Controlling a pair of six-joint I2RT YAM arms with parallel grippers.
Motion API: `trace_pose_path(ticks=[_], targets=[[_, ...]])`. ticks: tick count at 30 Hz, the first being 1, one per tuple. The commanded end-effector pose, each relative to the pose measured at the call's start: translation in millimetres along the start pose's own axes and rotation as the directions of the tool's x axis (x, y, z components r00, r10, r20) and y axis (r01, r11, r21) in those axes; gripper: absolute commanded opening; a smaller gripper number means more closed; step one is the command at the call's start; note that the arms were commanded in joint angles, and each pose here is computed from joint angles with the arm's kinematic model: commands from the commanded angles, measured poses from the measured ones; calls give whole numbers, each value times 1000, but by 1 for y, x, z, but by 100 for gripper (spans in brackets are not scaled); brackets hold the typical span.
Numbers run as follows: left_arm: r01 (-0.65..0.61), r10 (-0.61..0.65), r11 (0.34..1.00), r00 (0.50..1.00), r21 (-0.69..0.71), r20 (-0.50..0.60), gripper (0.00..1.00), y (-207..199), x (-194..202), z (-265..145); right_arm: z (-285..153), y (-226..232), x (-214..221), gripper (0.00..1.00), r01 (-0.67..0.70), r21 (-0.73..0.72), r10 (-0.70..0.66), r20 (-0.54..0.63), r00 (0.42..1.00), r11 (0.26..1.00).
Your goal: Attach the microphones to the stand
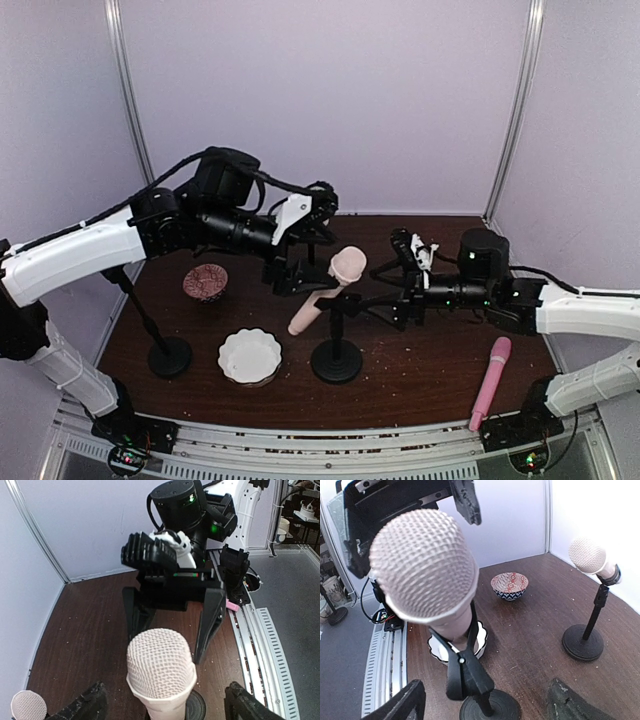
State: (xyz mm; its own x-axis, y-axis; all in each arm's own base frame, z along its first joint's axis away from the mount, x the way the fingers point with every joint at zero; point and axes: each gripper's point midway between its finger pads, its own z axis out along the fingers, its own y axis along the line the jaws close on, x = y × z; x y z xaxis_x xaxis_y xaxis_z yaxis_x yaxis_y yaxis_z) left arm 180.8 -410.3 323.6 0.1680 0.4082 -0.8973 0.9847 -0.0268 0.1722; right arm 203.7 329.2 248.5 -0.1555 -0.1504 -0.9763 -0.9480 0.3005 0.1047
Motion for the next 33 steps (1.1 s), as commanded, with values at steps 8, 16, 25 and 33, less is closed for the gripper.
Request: trace_pose_path(ticks=[8, 16, 25, 33], targets=[[20, -15, 999, 995, 49, -100, 80, -9, 51, 19, -34, 2, 22, 84, -54, 89, 58, -36, 998, 995], [40, -28, 996, 989, 85, -145, 65, -1, 66, 35, -26, 12, 31, 84, -73, 34, 75, -87, 993, 997], [48, -28, 992, 985, 115, -170, 39, -1, 69, 41, -28, 14, 28, 84, -83, 35, 86, -74, 994, 996], [128, -141, 985, 984, -119, -108, 17, 65, 16, 51, -56, -27, 32, 83, -166, 333, 189, -36, 981, 928]])
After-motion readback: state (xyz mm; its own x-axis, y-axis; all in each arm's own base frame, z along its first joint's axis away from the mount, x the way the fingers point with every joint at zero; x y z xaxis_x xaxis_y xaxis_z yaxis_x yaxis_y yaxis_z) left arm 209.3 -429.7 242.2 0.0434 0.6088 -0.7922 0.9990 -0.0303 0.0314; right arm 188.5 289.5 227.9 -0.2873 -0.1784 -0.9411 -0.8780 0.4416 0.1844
